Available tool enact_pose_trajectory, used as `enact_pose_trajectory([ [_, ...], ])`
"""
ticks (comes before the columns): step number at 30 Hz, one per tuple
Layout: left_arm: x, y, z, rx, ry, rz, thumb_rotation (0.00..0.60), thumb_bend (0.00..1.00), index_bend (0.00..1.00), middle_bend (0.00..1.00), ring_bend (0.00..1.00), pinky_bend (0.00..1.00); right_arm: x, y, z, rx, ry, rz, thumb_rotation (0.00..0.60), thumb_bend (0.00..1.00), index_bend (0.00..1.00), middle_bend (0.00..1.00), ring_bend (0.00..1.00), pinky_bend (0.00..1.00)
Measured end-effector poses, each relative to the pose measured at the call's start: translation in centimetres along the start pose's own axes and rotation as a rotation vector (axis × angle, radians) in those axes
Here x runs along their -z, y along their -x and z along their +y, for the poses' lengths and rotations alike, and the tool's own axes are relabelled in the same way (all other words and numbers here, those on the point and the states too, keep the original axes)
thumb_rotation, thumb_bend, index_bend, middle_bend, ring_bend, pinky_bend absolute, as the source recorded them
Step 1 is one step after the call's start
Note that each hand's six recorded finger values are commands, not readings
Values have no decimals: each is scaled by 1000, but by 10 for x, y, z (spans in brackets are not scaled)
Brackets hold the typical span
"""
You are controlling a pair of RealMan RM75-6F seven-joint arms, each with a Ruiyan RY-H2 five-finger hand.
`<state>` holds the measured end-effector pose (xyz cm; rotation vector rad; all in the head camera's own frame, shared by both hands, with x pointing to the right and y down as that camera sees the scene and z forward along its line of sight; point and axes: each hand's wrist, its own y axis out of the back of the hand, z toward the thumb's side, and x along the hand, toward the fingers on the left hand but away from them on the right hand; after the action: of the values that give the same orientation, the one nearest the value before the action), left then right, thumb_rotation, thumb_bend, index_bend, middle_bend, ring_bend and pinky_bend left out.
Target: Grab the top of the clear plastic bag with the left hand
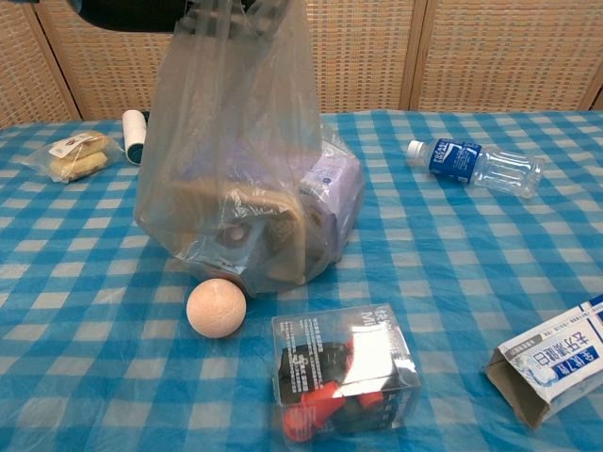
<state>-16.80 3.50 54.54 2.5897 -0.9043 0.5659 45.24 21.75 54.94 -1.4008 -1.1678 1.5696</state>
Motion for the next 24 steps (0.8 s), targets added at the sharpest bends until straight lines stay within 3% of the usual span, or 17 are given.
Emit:
enact_pose_trajectory([
  [10, -18, -27, -12, 43, 4, 4, 600, 0, 0, 0, 0, 0, -1, 1, -2, -7, -5, -2, 600, 0, 0, 0, 0, 0],
  [17, -13, -46, -31, 82, 112, 35, 600, 0, 5, 0, 0, 0, -2, 1, -2, -7, -6, -1, 600, 0, 0, 0, 0, 0],
  [24, -16, -57, -44, 113, 193, -17, 600, 0, 50, 0, 0, 0, 0, 2, -2, -5, -3, -4, 600, 0, 0, 0, 0, 0],
])
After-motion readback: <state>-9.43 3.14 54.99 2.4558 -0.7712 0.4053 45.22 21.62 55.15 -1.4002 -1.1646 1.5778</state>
